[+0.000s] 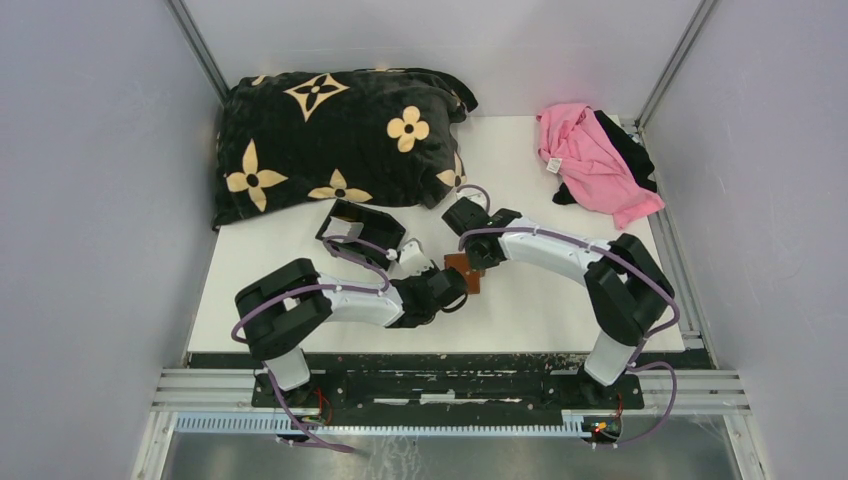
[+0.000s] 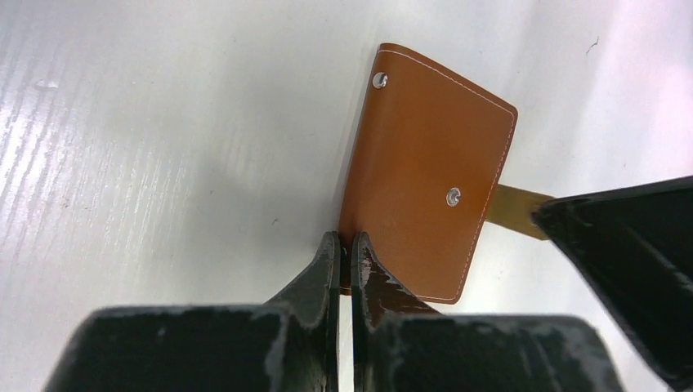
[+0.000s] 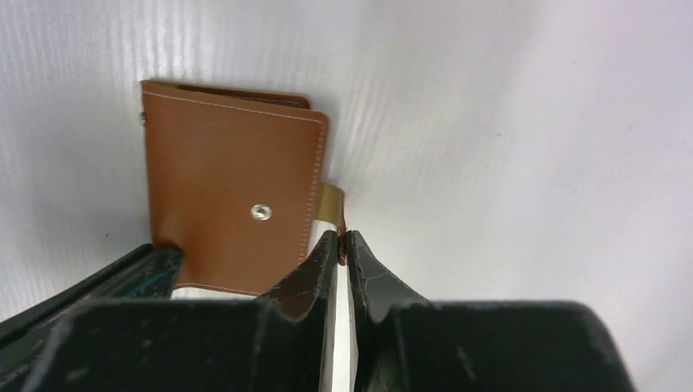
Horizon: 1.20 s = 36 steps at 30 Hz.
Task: Put the credit cards into the card holder
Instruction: Open the card holder at the center of the board.
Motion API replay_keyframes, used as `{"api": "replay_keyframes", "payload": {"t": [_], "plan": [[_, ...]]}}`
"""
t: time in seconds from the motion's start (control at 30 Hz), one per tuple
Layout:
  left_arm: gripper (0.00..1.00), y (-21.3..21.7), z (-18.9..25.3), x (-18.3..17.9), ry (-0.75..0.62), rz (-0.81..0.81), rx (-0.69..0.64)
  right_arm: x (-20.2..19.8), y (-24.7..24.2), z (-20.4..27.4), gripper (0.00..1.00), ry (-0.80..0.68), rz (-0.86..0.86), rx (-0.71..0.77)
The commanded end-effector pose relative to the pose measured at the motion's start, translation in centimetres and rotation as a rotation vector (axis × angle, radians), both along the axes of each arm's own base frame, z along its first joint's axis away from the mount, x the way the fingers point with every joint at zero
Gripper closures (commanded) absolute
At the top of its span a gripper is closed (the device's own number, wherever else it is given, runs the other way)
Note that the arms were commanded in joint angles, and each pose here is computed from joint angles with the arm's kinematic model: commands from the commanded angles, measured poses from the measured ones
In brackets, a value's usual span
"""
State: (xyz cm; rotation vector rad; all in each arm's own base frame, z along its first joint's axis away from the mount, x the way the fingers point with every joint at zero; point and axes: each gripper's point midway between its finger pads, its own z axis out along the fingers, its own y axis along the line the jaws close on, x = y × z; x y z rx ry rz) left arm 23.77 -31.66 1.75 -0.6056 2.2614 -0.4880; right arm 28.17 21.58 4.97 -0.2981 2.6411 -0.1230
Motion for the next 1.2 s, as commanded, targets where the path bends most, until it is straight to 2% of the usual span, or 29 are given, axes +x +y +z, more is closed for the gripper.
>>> {"api": "replay_keyframes", "payload": {"t": [0.0,0.3,0.53,0.6,0.67,0.77,0.87,1.1,1.13,1.17], "plan": [[0.97,7.4,-4.3,-2.3,0.093,0.066,0.298,0.5,-1.5,1.9,0.89,-0.025,-0.016,0.020],[0.97,9.7,-3.3,-2.4,0.080,0.135,0.340,1.1,-2.2,1.0,0.86,0.027,-0.033,0.051],[0.96,10.7,-2.4,-2.6,0.071,0.157,0.351,2.8,-1.7,1.6,0.74,0.008,-0.033,0.058],[0.92,10.7,-1.8,-2.5,0.063,0.160,0.359,3.4,-1.4,2.4,0.69,-0.010,-0.022,0.066],[0.84,10.8,-0.9,-2.2,0.050,0.166,0.364,4.0,-1.0,3.3,0.64,-0.026,-0.002,0.074],[0.61,10.2,1.1,-1.5,0.012,0.164,0.353,5.0,-0.1,4.8,0.58,-0.052,0.043,0.088],[0.49,9.3,4.4,-0.2,-0.055,0.156,0.339,6.3,0.7,6.8,0.54,-0.111,0.088,0.105],[0.43,9.0,12.4,1.6,-0.176,0.161,0.362,10.4,3.4,12.7,0.45,-0.329,0.147,0.207],[0.43,9.6,13.2,1.5,-0.185,0.170,0.370,11.2,4.0,13.6,0.39,-0.385,0.130,0.250],[0.42,10.3,14.1,1.4,-0.202,0.190,0.363,11.7,4.4,14.1,0.27,-0.440,0.103,0.304]]}}
